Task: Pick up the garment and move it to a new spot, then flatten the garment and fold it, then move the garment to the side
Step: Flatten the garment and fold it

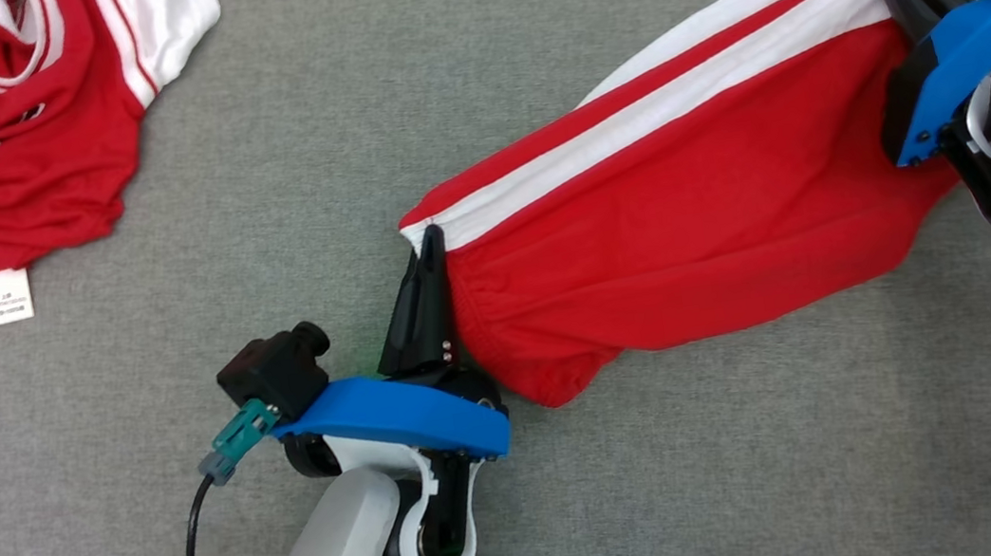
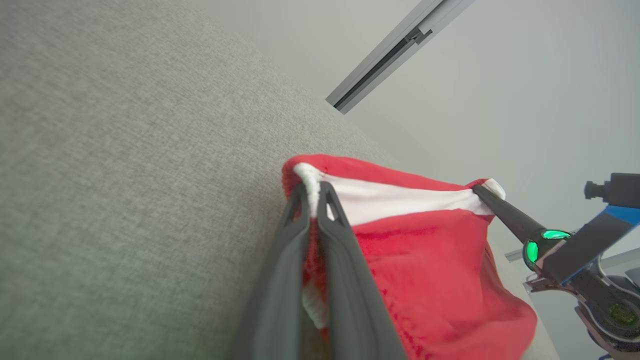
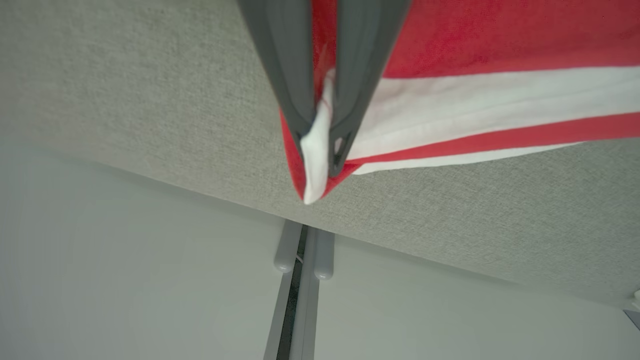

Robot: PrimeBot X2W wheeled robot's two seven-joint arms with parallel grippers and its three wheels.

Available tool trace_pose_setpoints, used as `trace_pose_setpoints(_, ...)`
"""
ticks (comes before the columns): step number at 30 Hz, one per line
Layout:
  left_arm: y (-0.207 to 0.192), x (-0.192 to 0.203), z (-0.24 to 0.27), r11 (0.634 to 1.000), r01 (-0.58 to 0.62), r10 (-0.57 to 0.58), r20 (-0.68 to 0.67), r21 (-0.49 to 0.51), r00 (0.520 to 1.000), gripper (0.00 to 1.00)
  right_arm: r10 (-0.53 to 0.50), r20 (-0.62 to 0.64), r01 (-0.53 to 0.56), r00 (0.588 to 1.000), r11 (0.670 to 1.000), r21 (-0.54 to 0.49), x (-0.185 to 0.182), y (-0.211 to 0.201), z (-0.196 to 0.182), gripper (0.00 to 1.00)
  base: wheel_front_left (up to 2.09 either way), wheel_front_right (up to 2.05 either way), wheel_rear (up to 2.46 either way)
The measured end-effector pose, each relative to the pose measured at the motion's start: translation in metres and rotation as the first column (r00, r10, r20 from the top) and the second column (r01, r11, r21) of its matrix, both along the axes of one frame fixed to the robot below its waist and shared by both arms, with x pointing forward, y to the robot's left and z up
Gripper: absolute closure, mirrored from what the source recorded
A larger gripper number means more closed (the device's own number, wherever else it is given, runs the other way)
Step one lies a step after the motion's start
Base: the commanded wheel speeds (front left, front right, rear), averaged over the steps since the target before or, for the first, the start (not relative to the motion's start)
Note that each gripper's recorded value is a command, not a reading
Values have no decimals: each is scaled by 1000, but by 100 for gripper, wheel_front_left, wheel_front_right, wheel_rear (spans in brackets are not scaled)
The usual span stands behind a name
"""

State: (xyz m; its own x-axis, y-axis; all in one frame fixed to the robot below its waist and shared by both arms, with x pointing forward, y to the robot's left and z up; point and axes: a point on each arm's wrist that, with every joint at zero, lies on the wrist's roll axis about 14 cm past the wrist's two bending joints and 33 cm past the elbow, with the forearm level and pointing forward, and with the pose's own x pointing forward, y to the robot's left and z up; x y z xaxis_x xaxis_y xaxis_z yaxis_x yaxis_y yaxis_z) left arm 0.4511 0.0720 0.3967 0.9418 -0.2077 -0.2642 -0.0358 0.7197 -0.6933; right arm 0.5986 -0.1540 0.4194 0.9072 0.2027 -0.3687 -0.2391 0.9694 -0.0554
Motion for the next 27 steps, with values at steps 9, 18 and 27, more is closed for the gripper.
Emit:
trace_pose_setpoints(9,-5,0,0,1000,7,-7,-13,0,1000,0,37,28,-36,999,999,-8,13,15,-5,0,0,0,0)
trace_pose_setpoints(18,21,-10,13,995,-21,17,36,101,999,0,27,46,-25,999,999,-36,1,-1,7,0,0,0,0)
trace_pose_setpoints(27,94,-18,42,952,-187,157,136,242,978,0,-32,-130,19,991,995,-102,-38,-42,-9,0,0,0,0)
